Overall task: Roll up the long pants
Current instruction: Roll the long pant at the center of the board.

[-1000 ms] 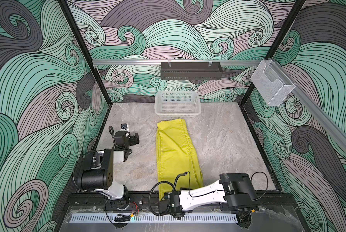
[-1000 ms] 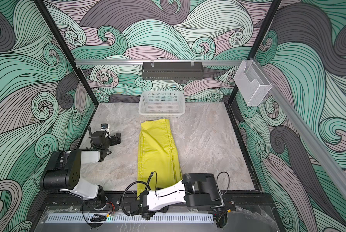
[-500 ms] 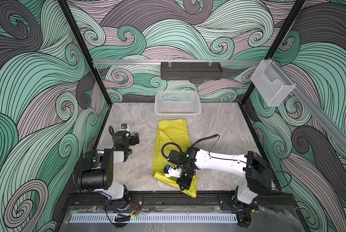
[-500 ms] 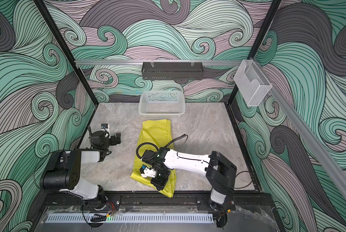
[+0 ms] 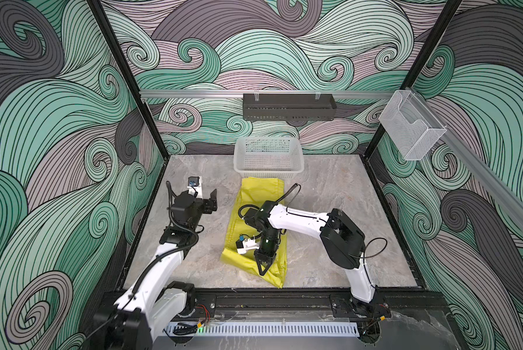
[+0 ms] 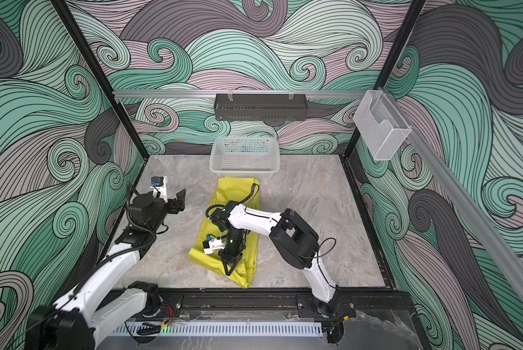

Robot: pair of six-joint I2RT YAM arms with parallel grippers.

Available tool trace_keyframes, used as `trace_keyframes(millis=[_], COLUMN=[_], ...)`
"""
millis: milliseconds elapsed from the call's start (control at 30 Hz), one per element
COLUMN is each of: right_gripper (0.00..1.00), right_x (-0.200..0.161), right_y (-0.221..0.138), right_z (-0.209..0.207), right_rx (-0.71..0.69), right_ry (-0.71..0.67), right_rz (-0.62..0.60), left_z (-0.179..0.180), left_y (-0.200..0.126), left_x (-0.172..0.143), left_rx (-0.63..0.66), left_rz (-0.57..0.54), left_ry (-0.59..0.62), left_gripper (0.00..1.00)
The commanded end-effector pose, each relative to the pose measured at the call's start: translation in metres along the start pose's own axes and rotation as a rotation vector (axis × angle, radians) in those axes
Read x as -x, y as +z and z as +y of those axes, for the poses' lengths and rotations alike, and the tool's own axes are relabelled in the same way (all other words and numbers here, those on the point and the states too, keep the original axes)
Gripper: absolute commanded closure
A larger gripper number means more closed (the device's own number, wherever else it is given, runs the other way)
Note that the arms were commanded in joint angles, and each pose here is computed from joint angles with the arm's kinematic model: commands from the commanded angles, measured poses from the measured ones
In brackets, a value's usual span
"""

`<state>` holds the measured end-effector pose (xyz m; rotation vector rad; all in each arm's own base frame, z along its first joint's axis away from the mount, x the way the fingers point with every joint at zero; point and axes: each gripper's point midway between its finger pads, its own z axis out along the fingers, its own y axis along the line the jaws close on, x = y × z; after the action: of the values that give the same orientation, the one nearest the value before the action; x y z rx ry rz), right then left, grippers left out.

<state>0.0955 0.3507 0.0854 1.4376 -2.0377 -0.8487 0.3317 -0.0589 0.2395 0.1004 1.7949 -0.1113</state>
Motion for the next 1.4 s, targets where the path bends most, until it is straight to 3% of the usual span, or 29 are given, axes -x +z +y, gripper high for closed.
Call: trace_keyframes(millis=[0, 133, 200, 267, 367, 433, 500, 567, 667, 733, 833, 967, 1033, 1133, 1367], right_gripper=[1.0, 1.0, 1.0, 1.0, 1.0, 1.0, 1.0, 1.0, 1.0, 1.0, 1.0, 1.0, 1.0, 1.0, 1.0], right_x=[-0.003, -0.007, -0.007, -0.008, -0.01, -0.008, -0.004, -0.001, -0.004, -0.003, -0.004, -0.008, -0.01, -0.013, -0.014], right_y=[-0.004, 0.016, 0.023, 0.028, 0.038, 0.045, 0.047, 0.043, 0.036, 0.03, 0.024, 0.025, 0.025, 0.025, 0.025], right_z=[0.016, 0.015, 0.012, 0.012, 0.006, 0.002, 0.002, 0.006, 0.005, 0.002, -0.004, -0.005, -0.005, -0.01, -0.019], right_rx=[0.259, 0.406, 0.456, 0.512, 0.553, 0.561, 0.56, 0.567, 0.549, 0.536, 0.5, 0.484, 0.477, 0.465, 0.452], right_ry=[0.02, 0.05, 0.057, 0.052, 0.061, 0.06, 0.043, 0.017, 0.014, 0.008, 0.007, 0.016, 0.01, 0.015, 0.036], right_rz=[0.007, 0.041, 0.028, -0.008, -0.018, -0.011, -0.014, -0.039, -0.039, -0.049, -0.033, -0.011, -0.005, 0.01, 0.023], left_z=[-0.02, -0.028, -0.039, -0.049, -0.055, -0.046, -0.041, -0.055, -0.047, -0.047, -0.056, -0.082, -0.093, -0.109, -0.142], left_y=[-0.031, -0.074, -0.092, -0.111, -0.137, -0.151, -0.163, -0.178, -0.186, -0.19, -0.189, -0.191, -0.191, -0.197, -0.199], left_x=[-0.028, -0.014, 0.003, 0.018, 0.003, -0.037, -0.074, -0.085, -0.063, -0.068, -0.109, -0.101, -0.115, -0.148, -0.19], left_rx=[-0.03, -0.009, -0.046, -0.119, -0.254, -0.301, -0.327, -0.446, -0.412, -0.441, -0.529, -0.662, -0.734, -0.882, -1.037], left_rz=[0.094, 0.086, 0.057, 0.114, 0.375, 0.639, 0.81, 0.733, 0.579, 0.586, 0.675, 0.545, 0.576, 0.664, 0.665], left_ry=[-0.014, 0.03, 0.127, 0.258, 0.53, 0.668, 0.733, 0.775, 0.743, 0.766, 0.834, 0.843, 0.874, 0.999, 1.402], left_gripper=[0.19, 0.24, 0.24, 0.24, 0.24, 0.25, 0.33, 0.45, 0.45, 0.41, 0.42, 0.4, 0.4, 0.42, 0.44])
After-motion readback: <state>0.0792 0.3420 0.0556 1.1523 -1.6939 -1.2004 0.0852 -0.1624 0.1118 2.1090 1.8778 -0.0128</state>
